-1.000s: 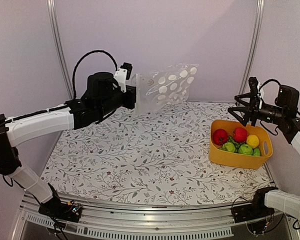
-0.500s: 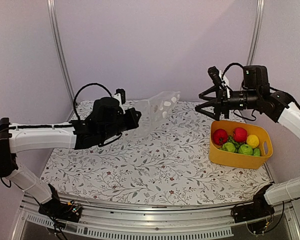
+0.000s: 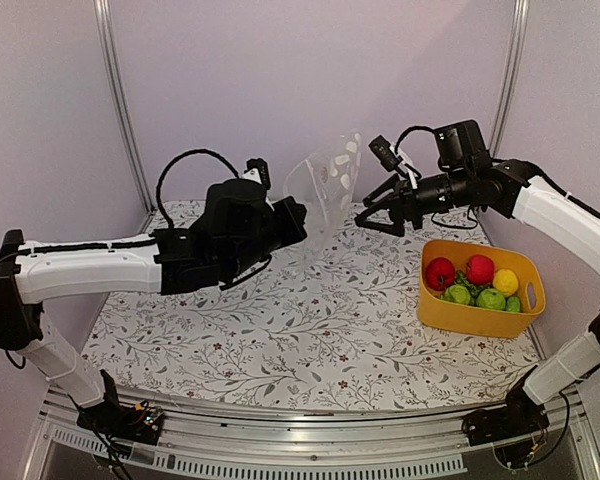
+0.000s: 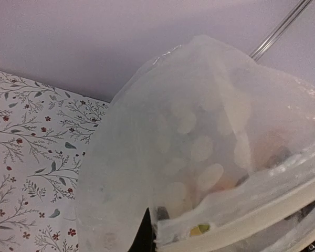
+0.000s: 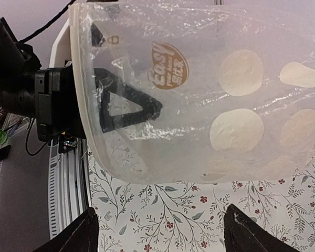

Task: Place the food in the zip-top bag and seal the zipper
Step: Adjust the zipper food storage bag.

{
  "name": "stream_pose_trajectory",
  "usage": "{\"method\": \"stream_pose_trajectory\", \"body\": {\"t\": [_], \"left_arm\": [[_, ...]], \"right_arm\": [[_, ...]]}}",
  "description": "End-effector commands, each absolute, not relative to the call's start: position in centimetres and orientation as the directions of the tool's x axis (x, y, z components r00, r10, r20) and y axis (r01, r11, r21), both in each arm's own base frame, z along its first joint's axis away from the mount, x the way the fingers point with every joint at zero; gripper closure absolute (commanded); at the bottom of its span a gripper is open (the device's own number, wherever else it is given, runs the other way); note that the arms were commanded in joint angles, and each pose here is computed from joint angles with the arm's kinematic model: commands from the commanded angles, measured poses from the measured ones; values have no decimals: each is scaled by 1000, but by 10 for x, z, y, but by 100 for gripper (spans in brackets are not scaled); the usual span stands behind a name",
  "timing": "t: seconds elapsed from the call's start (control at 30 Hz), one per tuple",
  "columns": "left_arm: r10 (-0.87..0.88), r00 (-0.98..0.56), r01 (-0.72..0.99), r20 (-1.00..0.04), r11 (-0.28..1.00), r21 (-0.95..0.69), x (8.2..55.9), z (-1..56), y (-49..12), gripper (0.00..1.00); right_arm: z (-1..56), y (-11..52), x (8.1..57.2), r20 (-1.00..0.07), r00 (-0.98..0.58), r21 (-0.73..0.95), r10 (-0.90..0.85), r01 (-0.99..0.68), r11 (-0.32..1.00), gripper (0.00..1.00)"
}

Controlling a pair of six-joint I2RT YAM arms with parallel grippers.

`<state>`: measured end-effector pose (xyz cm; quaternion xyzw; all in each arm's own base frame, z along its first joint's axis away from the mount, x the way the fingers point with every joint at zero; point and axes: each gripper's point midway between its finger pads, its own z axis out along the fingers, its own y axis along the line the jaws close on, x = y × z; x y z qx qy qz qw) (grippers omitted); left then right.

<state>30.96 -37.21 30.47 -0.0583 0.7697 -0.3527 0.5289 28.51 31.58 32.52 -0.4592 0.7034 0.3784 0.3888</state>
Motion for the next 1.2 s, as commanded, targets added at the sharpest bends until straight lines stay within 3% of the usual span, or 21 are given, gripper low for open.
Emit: {"method": "stream_pose_trajectory", "body": {"t": [0.0,0.17,0.47,0.6,0.7,0.8,0.87,1.0,1.03,1.17], "left_arm": [[-406,-452,243,-794,801,-547,298,276,-392,100],[-375,-468,191,-800,841,-506,278,262,-398,100],[-392,-461,157,-796,847,-508,265,254,-403,98],[-432,-436,169,-789,822,-544,268,260,-412,98],[-408,-429,195,-806,830,-523,271,260,-424,98],[-390,-435,200,-812,837,-509,273,260,-432,97],[-373,-443,194,-815,847,-494,273,255,-434,97],[-352,-449,168,-822,870,-464,276,244,-430,95],[-351,-450,163,-821,872,-462,277,242,-429,93],[-339,-471,144,-815,881,-450,280,228,-427,71]], "right_arm": [[328,324,274,-896,-305,218,-324,-936,277,19],[330,333,255,-899,-282,195,-335,-943,269,17],[305,323,276,-871,-345,153,-351,-868,473,3],[294,313,296,-862,-391,142,-323,-798,586,5],[291,308,313,-854,-433,143,-289,-730,668,18],[284,302,333,-846,-464,128,-262,-654,746,38],[279,306,334,-838,-481,146,-259,-654,742,54],[266,317,328,-809,-527,212,-260,-675,706,98],[264,320,326,-802,-539,231,-258,-678,698,100],[259,330,319,-778,-582,313,-236,-685,658,100]]}}
